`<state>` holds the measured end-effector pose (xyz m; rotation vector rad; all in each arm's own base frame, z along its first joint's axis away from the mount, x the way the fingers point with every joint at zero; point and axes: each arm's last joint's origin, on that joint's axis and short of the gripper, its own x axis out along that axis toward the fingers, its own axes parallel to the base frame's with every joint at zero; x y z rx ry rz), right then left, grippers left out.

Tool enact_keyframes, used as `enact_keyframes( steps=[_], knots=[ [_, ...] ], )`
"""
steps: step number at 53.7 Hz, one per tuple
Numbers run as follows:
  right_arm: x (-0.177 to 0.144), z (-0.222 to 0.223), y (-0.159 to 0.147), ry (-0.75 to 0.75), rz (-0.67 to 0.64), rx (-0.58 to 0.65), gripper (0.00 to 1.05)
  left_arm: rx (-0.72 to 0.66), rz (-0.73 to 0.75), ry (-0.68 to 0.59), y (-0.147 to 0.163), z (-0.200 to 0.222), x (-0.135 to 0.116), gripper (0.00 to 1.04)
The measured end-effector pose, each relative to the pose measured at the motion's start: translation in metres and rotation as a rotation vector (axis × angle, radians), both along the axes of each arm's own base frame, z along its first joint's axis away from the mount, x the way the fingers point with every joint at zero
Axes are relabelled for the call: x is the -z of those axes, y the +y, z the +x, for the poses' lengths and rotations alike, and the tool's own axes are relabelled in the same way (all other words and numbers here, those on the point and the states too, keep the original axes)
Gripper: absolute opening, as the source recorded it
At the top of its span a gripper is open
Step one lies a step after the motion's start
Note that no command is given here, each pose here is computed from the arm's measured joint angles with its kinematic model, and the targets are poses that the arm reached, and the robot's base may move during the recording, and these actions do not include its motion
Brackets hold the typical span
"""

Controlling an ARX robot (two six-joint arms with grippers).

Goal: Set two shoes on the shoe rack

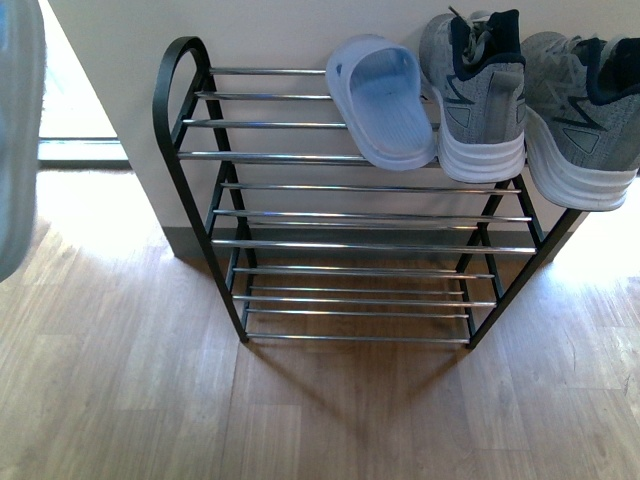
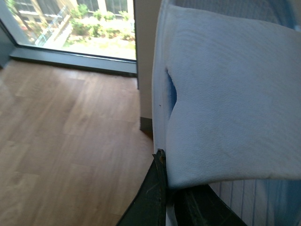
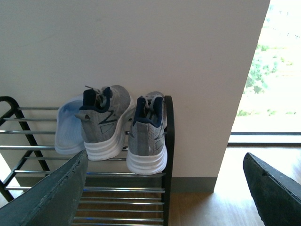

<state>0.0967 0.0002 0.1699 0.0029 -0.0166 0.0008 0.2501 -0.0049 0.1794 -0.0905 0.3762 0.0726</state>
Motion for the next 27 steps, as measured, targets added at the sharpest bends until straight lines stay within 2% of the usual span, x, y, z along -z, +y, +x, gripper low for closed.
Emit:
enact_keyframes(
  steps=[6,14,27],
  knots=[
    [0.0,0.0,0.0,0.0,0.0,0.0,0.96,0.098,-0.119,0.051,-0.023,0.048,-0.007,0.02],
    [0.0,0.0,0.0,0.0,0.0,0.0,0.96,0.171,-0.209,0.14,-0.047,0.108,0.0,0.02],
    [0.0,0.0,0.0,0.0,0.0,0.0,0.96,0.251,-0.236,0.235,-0.065,0.162,0.016,0.02]
  ],
)
